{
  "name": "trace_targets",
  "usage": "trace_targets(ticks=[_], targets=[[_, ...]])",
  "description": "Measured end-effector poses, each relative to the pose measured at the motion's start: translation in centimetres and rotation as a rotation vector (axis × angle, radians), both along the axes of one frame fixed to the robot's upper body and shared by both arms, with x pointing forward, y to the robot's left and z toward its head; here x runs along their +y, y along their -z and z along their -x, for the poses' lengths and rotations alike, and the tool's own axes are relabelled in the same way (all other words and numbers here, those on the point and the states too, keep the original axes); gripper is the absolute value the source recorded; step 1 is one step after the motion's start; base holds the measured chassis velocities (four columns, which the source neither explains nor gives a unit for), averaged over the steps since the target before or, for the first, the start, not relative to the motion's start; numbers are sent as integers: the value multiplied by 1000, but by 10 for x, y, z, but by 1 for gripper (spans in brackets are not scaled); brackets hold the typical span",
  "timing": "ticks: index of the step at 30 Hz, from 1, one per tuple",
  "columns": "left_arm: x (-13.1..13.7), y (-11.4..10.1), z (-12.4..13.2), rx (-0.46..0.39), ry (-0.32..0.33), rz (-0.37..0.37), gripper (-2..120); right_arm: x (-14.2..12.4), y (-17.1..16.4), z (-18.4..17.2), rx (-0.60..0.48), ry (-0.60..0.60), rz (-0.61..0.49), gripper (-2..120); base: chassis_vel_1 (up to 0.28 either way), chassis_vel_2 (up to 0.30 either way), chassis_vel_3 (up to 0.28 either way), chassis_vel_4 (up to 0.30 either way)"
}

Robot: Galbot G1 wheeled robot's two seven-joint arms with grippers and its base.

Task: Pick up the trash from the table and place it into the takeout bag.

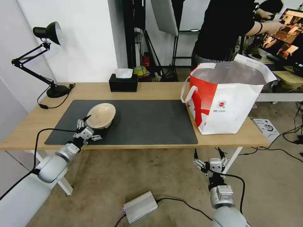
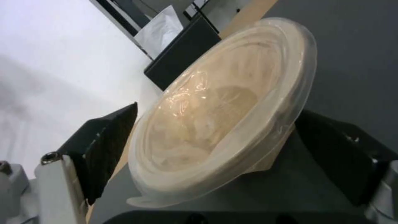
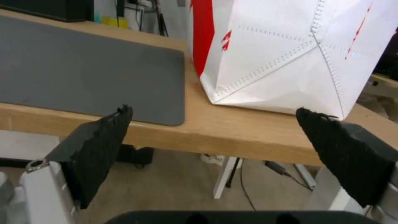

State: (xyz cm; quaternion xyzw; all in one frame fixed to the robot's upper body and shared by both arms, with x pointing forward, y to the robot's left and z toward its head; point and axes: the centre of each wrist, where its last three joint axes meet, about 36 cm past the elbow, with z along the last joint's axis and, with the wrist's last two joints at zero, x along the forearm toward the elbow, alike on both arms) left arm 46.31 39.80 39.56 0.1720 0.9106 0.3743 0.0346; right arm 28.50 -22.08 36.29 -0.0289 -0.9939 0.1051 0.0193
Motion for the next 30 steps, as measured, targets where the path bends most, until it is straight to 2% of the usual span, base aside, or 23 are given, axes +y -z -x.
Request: trace_targets(ticks=[22, 25, 27, 30], targets=[[0, 3, -6, 8, -4, 3, 97, 3, 1, 1, 2, 6, -11, 100, 0, 0, 0, 0], [1, 2, -6, 8, -4, 6, 85, 4, 1, 2, 3, 7, -12, 100, 0, 0, 0, 0], [1, 1, -7, 6, -4, 7, 82, 4, 1, 2, 4, 7, -12, 100, 0, 0, 0, 0], [1, -1, -10, 1, -2, 10, 67, 4, 1, 2, 4, 8, -12, 100, 0, 0, 0, 0]])
